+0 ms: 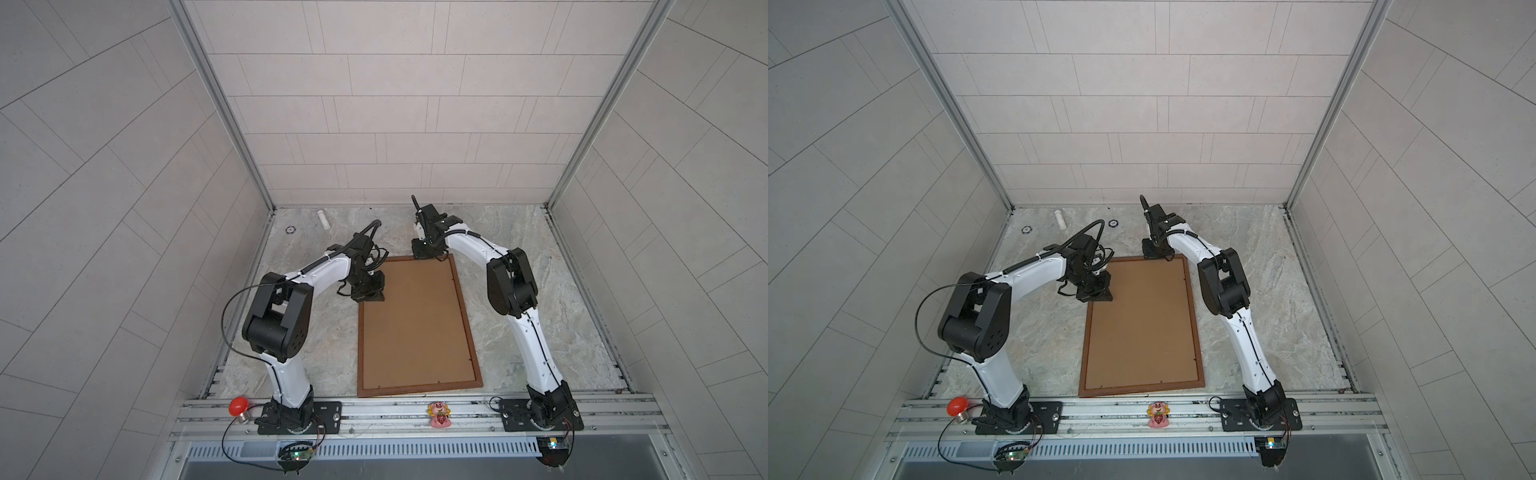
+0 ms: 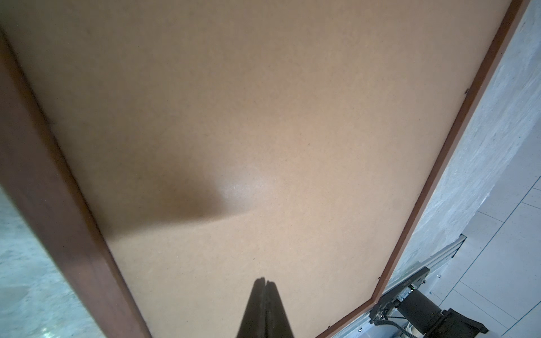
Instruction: Put the photo into the frame
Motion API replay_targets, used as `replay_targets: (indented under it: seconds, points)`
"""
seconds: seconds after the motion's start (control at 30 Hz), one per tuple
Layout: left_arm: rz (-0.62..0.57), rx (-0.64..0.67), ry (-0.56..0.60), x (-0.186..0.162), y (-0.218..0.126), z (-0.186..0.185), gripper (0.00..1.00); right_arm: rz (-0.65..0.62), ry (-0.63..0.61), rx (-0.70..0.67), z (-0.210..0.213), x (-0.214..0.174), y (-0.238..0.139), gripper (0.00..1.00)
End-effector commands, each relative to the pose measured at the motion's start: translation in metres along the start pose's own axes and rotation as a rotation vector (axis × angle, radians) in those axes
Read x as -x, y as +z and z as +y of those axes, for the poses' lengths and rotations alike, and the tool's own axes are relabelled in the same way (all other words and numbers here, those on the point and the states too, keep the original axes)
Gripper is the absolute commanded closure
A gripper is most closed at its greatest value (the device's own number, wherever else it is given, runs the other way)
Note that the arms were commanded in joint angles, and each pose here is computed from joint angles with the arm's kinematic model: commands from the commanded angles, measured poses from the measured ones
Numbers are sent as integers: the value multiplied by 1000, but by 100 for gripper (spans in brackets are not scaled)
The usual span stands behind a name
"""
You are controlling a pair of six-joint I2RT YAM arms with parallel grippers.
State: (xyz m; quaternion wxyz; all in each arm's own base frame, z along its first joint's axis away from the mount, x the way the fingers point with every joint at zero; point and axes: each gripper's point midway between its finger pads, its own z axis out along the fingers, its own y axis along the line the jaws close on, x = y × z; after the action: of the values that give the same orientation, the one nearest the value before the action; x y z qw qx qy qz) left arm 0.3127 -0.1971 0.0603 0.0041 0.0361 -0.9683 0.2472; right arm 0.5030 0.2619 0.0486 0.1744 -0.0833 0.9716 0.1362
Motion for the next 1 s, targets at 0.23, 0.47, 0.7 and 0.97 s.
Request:
replay_targets:
  seconds: [0.23, 0.47, 0.7, 0.97]
  points:
    - [14, 2, 2, -3, 1, 4, 100, 87, -12, -45, -11, -28, 22, 100]
    - [17, 2, 1, -2, 2, 3, 100, 116, -24, -65, -14, -38, 27, 100]
    - [16, 3, 5, -1, 1, 3, 100, 171, -30, -90, -19, -54, 35, 100]
    - [17, 2, 11, 0, 1, 2, 100, 258, -37, -125, -28, -72, 45, 100]
